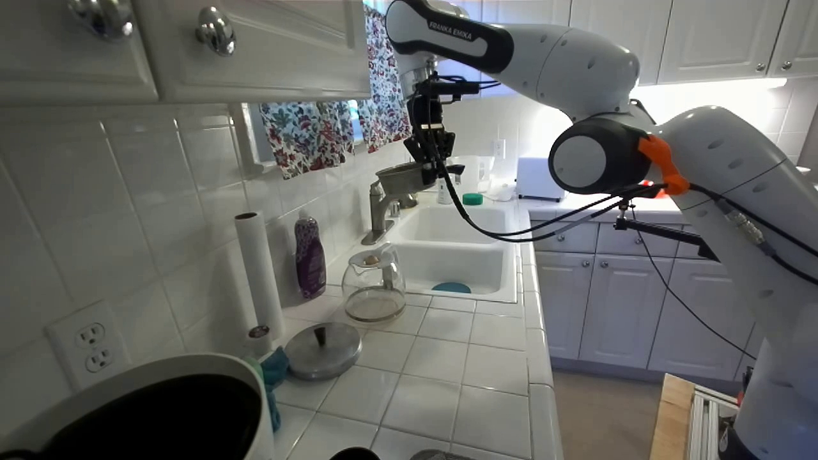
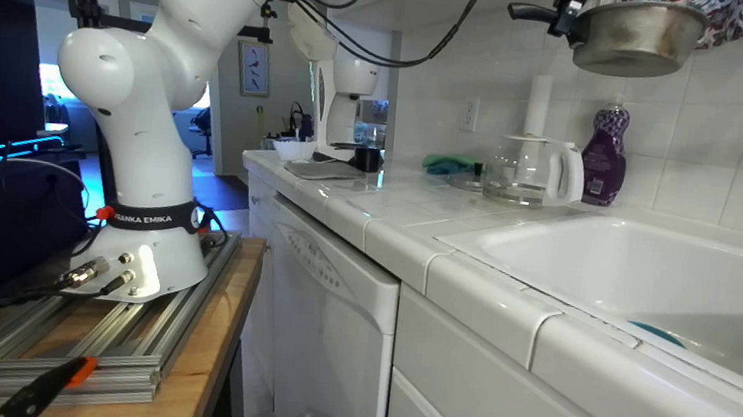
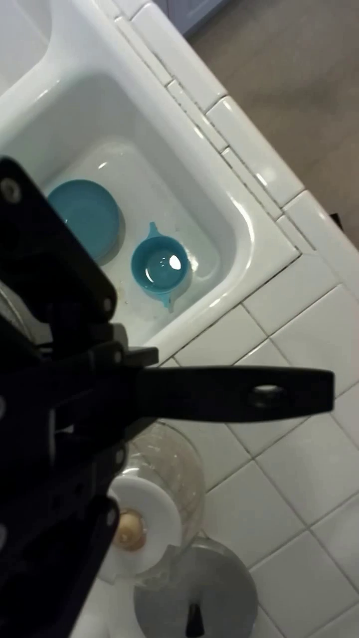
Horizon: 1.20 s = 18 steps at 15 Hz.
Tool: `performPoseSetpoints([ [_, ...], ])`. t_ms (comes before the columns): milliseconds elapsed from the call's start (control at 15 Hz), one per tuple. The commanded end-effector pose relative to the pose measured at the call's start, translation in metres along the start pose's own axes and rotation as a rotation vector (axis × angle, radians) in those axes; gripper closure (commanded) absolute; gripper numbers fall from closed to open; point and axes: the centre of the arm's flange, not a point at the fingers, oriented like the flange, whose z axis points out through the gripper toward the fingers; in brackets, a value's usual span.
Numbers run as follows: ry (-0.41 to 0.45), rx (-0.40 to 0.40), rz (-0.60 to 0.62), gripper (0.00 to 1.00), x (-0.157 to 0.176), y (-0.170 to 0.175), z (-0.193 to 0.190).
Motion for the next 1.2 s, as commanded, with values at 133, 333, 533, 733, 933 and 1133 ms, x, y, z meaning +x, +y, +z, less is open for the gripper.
performPoseSetpoints([
  [133, -0.030, -0.039, -0.026, 0.94, -0.077, 0.019, 0.023],
  [333, 0.001, 0.001, -0.049, 0.94, -0.073, 0.015, 0.040],
  [533, -0.007, 0.008, -0.080, 0.94, -0.064, -0.001, 0.047],
  [733, -0.005, 0.006, -0.063, 0.94, -0.060, -0.002, 0.054],
  [933, -0.041, -0.009, -0.064, 0.77, -0.009, -0.012, 0.002],
  [1133, -0.040, -0.009, -0.063, 0.77, -0.008, -0.011, 0.002],
])
